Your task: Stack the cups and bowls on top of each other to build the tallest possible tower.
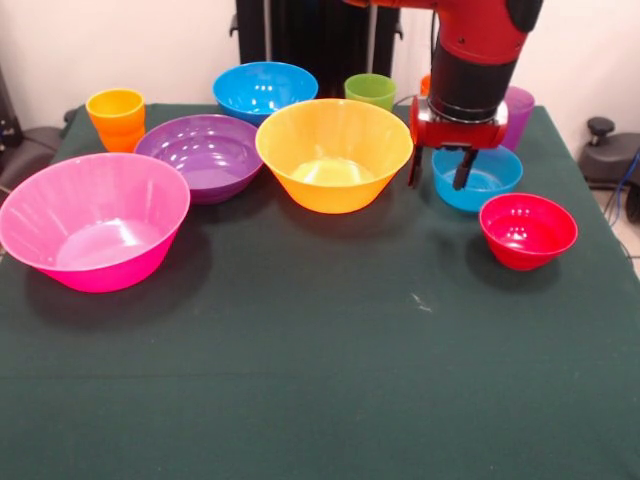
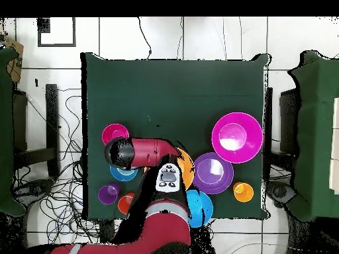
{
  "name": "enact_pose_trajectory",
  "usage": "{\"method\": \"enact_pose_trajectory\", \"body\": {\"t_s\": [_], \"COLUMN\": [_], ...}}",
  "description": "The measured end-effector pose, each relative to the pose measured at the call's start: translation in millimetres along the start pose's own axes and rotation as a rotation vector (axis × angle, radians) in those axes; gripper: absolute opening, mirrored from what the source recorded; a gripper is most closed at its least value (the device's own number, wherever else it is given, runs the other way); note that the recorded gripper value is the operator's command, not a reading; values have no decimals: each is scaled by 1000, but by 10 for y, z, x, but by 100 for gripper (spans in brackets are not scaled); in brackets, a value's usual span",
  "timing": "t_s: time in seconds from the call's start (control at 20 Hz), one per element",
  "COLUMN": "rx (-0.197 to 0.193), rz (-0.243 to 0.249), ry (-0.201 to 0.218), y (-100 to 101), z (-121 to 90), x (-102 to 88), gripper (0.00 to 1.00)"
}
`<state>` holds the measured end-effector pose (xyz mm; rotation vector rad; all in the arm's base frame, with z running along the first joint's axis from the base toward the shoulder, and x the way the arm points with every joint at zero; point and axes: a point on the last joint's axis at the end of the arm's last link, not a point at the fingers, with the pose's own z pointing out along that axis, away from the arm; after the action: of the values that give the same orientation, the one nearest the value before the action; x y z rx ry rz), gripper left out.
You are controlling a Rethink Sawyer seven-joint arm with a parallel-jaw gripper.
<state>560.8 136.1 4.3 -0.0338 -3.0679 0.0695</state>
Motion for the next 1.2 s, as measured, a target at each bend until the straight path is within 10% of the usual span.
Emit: {"method": "enact_pose_trajectory", "body": {"t_s": [1.2], "rx": [-21], "rz": [-8], "ry": [51], "y": [119], "z": [93], "x": [411], "gripper": [100]}}
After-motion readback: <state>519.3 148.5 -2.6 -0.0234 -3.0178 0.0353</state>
